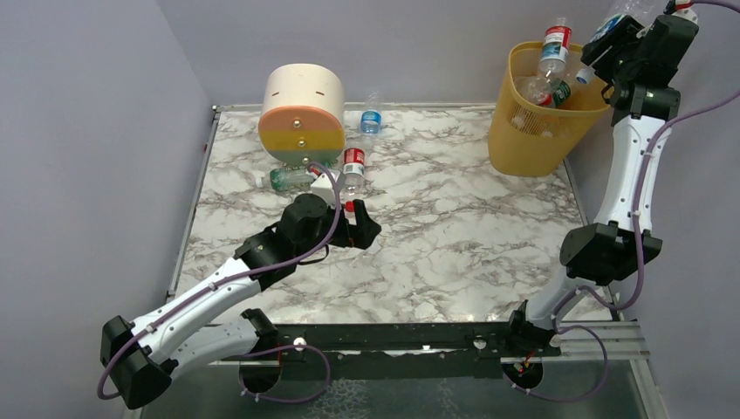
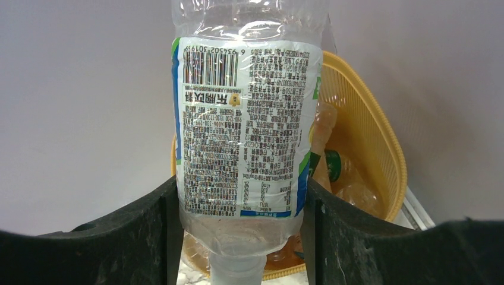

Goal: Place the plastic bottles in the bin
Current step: Place the plastic bottle in the trash bin.

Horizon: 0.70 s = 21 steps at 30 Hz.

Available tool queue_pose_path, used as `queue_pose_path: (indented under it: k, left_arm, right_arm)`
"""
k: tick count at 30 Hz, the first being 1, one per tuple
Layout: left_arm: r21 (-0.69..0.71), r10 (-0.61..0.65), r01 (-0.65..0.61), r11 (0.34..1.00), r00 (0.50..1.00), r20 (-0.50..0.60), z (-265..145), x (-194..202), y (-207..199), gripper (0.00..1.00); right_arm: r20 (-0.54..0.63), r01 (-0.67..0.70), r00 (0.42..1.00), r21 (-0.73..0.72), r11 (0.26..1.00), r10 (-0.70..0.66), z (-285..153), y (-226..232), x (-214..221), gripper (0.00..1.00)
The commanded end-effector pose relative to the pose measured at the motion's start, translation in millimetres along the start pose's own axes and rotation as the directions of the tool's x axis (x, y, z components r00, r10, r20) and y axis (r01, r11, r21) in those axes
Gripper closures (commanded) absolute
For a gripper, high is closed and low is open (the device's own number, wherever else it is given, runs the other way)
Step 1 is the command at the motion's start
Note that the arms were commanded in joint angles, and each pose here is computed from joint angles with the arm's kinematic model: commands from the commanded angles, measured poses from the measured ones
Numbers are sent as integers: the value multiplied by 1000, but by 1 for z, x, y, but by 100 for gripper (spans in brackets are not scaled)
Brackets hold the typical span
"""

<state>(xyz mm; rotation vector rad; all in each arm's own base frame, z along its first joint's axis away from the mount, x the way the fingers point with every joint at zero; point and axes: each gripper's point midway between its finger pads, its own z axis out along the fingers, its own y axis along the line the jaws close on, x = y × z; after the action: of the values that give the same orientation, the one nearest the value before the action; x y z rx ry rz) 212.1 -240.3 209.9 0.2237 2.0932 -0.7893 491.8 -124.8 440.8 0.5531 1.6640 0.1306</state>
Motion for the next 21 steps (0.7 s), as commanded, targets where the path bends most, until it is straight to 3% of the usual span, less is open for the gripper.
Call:
queue_pose_path:
  k: [1,9,15,21]
  left_arm:
    - [32,17,-18,999,1000,8,6,-2,-5,1]
    - [26,26,-26,999,1000,3,10,-3,-5,1]
    - [28,21,-21,999,1000,1,10,-2,-5,1]
    - [25,18,-18,1000,1000,2,9,-2,-4,1]
  right_arm:
    - [-56,-45,998,-30,999,43,16,-3,14,44]
    - [-106,-66,992,-31,997,63,36,-9,29,43]
    - [-147,-76,986,-19,997,72,43,-13,41,15]
    - [-150,-83,986,-25,996,78,39,-12,42,11]
